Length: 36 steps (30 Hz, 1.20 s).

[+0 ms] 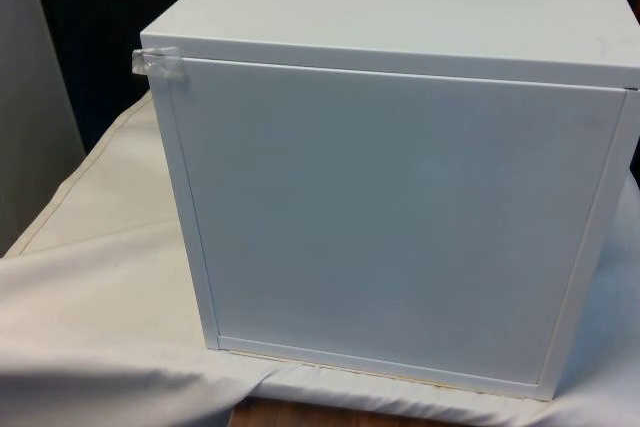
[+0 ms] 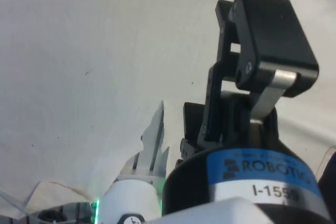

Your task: Open the drawer, then close it.

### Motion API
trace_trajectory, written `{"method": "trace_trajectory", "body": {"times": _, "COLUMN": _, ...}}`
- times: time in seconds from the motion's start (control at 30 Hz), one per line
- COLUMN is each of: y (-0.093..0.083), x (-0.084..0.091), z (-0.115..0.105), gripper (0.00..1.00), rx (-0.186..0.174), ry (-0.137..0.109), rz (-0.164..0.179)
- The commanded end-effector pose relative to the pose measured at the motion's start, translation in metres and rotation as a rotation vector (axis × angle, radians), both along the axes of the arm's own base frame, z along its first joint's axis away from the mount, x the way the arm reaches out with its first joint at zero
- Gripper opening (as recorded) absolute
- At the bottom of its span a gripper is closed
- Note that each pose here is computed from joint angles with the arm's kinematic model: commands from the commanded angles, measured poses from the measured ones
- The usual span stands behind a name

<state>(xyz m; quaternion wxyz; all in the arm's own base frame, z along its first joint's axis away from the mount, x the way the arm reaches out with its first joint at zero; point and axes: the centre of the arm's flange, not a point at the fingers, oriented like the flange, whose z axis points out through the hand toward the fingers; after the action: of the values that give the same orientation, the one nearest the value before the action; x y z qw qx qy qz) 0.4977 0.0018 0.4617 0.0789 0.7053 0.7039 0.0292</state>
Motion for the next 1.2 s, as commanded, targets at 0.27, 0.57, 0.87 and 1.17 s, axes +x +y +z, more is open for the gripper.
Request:
{"method": "trace_trajectory", "body": {"times": 0.27, "y": 0.0006, "x": 0.0024, "z": 0.0032, "gripper": 1.0, "rx": 0.002, "ry": -0.066, "rz": 0.021}}
{"method": "trace_trajectory", "body": {"times": 0.57, "y": 0.0019, "x": 0.0037, "z": 0.0046, "gripper": 1.0, "rx": 0.01, "ry": -0.123, "rz": 0.03}}
{"method": "trace_trajectory", "body": {"times": 0.87, "y": 0.0043, "x": 0.0016, "z": 0.005, "gripper": 1.0, "rx": 0.021, "ry": -0.178, "rz": 0.035}}
{"method": "trace_trajectory", "body": {"times": 1.17, "y": 0.0061, "x": -0.0003, "z": 0.0036, "gripper": 1.0, "rx": 0.039, "ry": -0.195, "rz": 0.04}}
